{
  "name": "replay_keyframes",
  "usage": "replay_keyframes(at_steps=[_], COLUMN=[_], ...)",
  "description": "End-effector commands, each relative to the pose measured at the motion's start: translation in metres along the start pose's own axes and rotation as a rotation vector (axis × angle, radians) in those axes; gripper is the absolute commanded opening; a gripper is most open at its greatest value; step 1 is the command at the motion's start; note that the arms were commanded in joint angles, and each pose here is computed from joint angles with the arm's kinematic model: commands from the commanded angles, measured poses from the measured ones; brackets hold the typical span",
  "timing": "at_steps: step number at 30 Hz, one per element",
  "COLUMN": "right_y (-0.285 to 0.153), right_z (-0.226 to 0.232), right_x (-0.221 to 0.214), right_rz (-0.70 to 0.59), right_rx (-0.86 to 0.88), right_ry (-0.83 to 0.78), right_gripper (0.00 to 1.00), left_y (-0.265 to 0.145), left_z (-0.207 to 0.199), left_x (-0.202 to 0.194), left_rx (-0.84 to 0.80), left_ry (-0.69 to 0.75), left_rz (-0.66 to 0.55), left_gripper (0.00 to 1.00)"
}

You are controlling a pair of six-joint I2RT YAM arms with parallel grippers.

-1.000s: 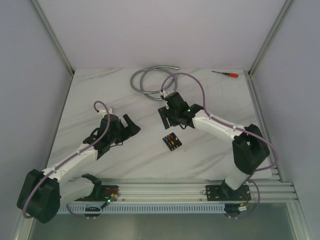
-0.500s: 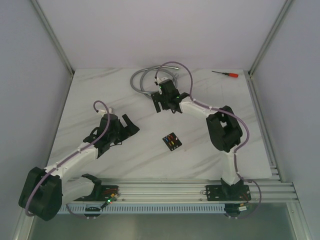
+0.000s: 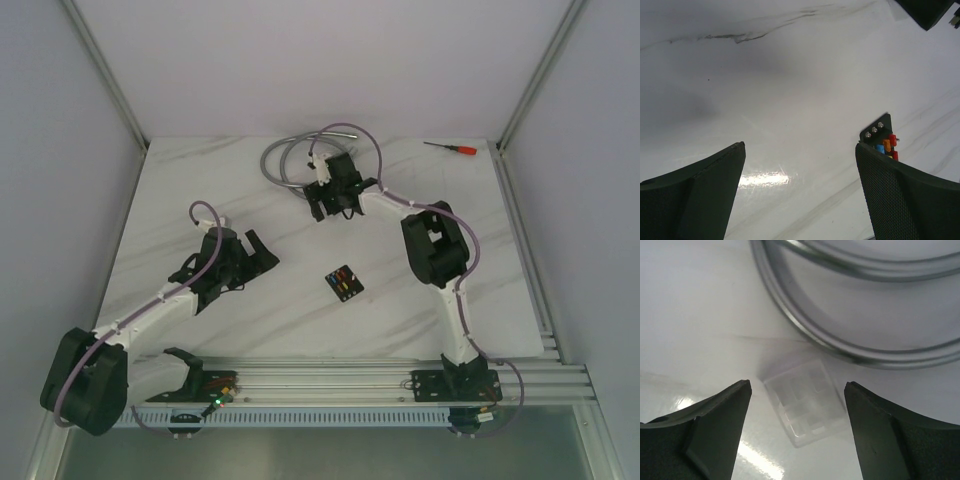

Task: Snap on the fuse box
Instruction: Pick up the fuse box cover from the center of the board, then close the fuse box cover on the fuse box base.

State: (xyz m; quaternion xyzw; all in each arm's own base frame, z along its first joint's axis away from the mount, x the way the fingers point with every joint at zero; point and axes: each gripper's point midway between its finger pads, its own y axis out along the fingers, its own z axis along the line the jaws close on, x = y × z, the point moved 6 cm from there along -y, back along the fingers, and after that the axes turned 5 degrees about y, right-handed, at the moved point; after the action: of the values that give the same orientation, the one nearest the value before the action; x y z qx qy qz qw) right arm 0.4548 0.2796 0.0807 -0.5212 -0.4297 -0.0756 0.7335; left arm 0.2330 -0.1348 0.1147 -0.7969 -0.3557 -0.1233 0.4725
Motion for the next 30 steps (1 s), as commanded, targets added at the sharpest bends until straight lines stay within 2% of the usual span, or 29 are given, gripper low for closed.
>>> replay_keyframes(at_steps=[1,5,10,11,14,18,23,30], right_y=[-0.002,-0.011,-0.011,-0.01,-0.006,-0.008,-0.036,-0.106], right_z=[0.018,0.02,0.016,0.015,0.014,0.014,0.021,0.039], right_x=[-0.009,-0.015,-0.016,-0.016,-0.015,-0.015,-0.015,-0.039], right_rz=[0.036,0.042,0.044,0.044,0.043,0.04,0.036,0.084], right_rx=[0.138,0.121,0.056,0.046,0.027,0.0,-0.018,-0.043], right_ry=[-0.039,-0.056,-0.076,-0.077,-0.085,-0.095,-0.093,-0.04], right_gripper=[0.8,0.71,0.69,0.64,0.6,0.41,0.33,0.3], left_y=[-0.001,0.0,0.0,-0.001,-0.001,-0.002,-0.003,-0.004], left_z=[-0.004,-0.004,-0.005,-0.005,-0.005,-0.005,-0.007,-0.007], left_x=[0.004,0.004,0.004,0.004,0.004,0.004,0.005,0.003], left_rx=[-0.016,-0.019,-0.024,-0.026,-0.028,-0.031,-0.038,-0.048], left_ry=[0.007,0.006,0.005,0.004,0.003,0.004,0.005,0.004], left_rz=[0.004,0.004,0.008,0.006,0.006,0.003,0.002,0.012], left_gripper=[1.0,1.0,1.0,1.0,1.0,1.0,1.0,1.0])
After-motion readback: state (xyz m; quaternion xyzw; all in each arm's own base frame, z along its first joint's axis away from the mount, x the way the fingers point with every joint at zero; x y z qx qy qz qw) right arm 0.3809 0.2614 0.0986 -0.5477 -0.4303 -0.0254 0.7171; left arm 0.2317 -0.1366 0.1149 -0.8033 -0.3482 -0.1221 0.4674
